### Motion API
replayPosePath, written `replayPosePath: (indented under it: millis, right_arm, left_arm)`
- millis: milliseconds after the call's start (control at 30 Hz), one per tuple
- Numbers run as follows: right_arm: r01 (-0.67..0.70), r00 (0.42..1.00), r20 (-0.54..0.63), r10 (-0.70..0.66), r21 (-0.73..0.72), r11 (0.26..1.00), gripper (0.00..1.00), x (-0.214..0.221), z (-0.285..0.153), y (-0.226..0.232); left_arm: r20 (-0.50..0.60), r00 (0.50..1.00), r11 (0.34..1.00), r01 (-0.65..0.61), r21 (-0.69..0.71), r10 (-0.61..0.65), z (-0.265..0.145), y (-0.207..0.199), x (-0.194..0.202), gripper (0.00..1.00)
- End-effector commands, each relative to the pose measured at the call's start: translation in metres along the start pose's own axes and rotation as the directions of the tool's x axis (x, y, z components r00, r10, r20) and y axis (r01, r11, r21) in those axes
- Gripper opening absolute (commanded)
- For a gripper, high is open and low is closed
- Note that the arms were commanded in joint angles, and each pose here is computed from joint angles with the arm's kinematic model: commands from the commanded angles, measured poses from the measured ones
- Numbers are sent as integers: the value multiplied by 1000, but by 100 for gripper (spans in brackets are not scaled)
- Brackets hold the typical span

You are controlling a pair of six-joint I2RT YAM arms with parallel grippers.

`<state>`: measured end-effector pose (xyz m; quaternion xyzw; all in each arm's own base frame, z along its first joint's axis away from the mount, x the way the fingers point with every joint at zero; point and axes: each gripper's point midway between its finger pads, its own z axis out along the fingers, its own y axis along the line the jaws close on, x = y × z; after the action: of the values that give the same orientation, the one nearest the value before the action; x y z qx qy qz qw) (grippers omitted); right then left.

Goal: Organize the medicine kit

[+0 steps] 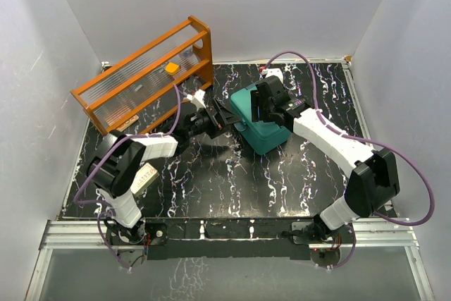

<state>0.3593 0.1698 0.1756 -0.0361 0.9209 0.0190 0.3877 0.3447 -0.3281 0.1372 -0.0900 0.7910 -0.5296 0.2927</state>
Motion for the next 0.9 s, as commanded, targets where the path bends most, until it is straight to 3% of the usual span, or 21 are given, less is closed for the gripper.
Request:
replayPosePath:
  millis: [0,367,600,867]
  right_arm:
    - [78,988,-137,-73,30,996,60,43,8,-13]
    - [53,989,-138,-53,-2,999,61,49,13,-8]
    - [39,990,-134,-39,-4,999,61,52,13,-8]
    - [39,990,-135,-39,-2,999,61,56,13,-10]
  left_arm:
    - [-13,997,995,80,64,-80,11,-7,-1,99]
    - [-37,987,973,160,166,-156,22,-24,10,98]
    - [-44,973,942,232,241,-228,26,-31,16,92]
    - [-8,985,958,170,231,-173,33,-35,9,89]
